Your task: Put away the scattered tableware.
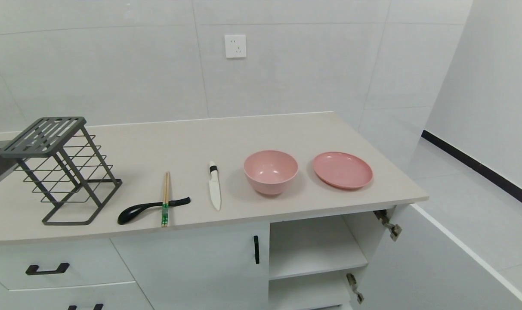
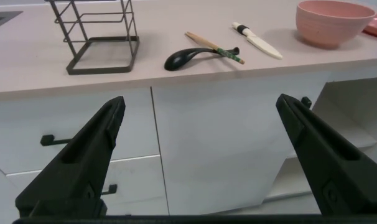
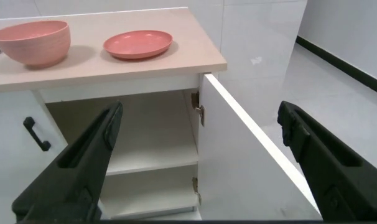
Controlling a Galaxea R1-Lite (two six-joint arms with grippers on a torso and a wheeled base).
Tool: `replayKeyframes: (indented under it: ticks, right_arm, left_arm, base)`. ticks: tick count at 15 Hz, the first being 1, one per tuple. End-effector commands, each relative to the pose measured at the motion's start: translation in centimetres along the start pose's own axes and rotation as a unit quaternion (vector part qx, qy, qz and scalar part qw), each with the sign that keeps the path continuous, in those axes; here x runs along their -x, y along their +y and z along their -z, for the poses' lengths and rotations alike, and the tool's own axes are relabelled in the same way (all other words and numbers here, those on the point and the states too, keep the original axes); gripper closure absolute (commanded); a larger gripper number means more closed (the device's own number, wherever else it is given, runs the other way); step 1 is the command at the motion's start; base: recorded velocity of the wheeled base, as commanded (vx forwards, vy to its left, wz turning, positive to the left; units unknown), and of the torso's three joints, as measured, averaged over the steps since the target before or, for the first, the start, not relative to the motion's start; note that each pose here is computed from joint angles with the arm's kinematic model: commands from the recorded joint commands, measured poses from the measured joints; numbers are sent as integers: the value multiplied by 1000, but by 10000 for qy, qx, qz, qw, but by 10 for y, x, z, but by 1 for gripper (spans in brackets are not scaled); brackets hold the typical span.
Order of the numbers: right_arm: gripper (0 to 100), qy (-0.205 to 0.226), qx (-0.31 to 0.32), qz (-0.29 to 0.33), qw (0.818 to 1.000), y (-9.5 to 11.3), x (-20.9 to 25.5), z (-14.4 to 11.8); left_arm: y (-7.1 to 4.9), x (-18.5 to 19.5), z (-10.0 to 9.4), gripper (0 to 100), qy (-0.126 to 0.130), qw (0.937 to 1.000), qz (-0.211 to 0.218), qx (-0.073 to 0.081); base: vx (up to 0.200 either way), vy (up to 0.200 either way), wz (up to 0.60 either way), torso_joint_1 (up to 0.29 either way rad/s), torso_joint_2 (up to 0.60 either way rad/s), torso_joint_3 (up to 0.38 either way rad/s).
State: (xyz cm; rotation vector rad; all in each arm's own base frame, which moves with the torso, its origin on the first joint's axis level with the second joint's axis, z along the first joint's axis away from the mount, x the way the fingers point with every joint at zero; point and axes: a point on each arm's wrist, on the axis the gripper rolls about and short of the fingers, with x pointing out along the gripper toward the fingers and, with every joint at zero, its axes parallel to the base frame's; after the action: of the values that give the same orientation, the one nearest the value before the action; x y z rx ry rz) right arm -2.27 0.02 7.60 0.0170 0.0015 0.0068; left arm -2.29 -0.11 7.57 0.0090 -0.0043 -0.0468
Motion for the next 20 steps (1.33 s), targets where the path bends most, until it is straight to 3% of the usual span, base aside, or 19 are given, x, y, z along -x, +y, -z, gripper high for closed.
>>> replayKeyframes:
  ticks: [1,8,11,16,20]
  right_arm:
    - [0,0,1,3,10000,0,0,0]
    - [0,0,1,3,10000,0,0,0]
    - [0,0,1,3,10000,0,0,0]
    - [0,0,1,11,10000,0,0,0]
    - [0,0,8,3,10000,0,0,0]
  left_arm:
    - [0,0,0,0,5,10000,4,-1]
    - [0,0,0,0,5,10000,-4,7]
    - [0,0,0,0,5,10000,4,-9]
    - [0,0,0,0,5,10000,-4,-1]
    - [0,0,0,0,5,10000,4,-16]
  base:
    - [200,0,0,-2,-36,-2]
    - [29,0,0,0,0,-2]
    - [200,0,0,-1,-2,7]
    - [0,0,0,11,3,-1]
    - [0,0,0,212,-395,-184]
